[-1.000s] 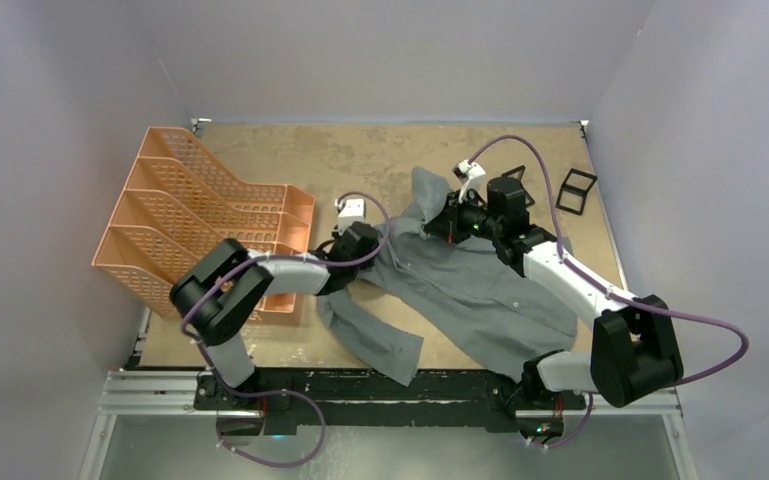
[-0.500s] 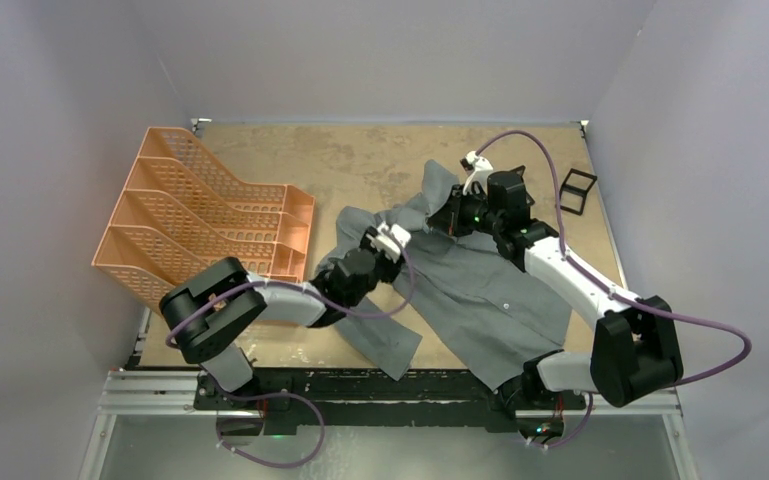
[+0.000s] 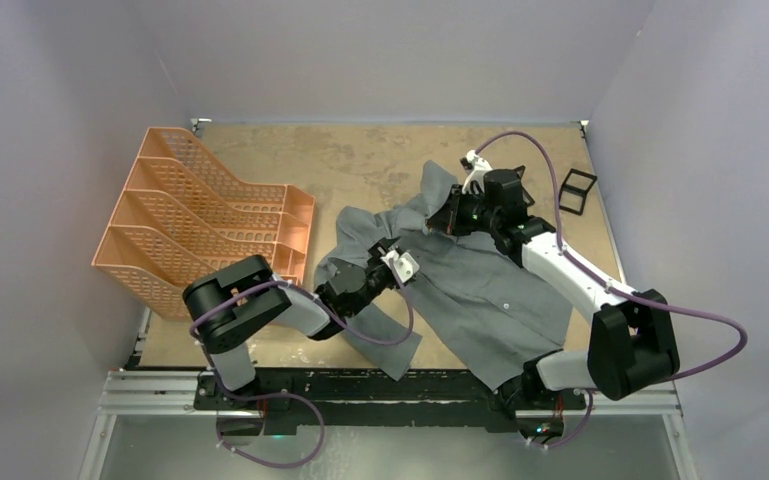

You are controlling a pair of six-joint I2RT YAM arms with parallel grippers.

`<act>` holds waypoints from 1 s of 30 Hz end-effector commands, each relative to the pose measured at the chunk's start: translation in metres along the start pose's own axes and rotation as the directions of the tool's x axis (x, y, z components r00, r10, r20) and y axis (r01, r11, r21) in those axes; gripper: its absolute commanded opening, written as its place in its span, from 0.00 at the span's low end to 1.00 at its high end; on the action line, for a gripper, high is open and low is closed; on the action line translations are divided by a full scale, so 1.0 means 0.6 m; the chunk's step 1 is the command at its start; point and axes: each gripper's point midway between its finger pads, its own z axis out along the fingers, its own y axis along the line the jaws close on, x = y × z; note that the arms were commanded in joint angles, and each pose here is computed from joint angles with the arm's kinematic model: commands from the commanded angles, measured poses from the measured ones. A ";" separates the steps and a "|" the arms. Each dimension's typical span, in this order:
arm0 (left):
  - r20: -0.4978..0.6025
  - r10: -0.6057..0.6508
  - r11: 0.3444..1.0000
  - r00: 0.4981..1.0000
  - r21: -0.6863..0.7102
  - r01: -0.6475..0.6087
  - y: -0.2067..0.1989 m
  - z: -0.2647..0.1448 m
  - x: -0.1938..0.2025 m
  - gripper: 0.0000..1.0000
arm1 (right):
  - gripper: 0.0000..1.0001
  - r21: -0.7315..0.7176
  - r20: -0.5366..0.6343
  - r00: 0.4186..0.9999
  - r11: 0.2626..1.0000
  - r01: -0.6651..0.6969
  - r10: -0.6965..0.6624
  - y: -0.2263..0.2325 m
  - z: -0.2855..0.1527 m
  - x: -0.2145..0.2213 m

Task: Remove the brooch from the garment
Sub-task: Remove the brooch from the clothes.

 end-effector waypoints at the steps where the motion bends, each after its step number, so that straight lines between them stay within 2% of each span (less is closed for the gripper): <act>1: 0.203 -0.006 1.000 0.979 0.020 0.002 -0.005 0.031 -0.083 0.57 | 0.01 -0.017 0.012 1.000 1.000 -0.014 0.014 0.019 -0.003 -0.019; 12: 0.269 -0.003 1.000 0.963 0.016 -0.001 -0.016 0.083 -0.107 0.55 | 0.01 -0.035 0.003 1.000 0.999 -0.022 0.022 0.029 -0.001 -0.011; 20: 0.249 -0.003 1.000 0.968 -0.011 0.006 -0.013 0.088 -0.091 0.50 | 0.01 -0.043 0.003 1.000 0.999 -0.022 0.022 0.033 -0.002 -0.011; 23: 0.233 0.000 1.000 0.973 -0.016 0.004 -0.013 0.086 -0.080 0.41 | 0.01 -0.049 0.004 1.000 0.998 -0.025 0.026 0.035 -0.002 -0.011; 30: 0.213 -0.001 0.999 0.977 -0.046 0.011 -0.004 0.080 -0.071 0.12 | 0.03 -0.062 0.017 0.999 0.998 -0.027 0.028 0.040 -0.005 -0.014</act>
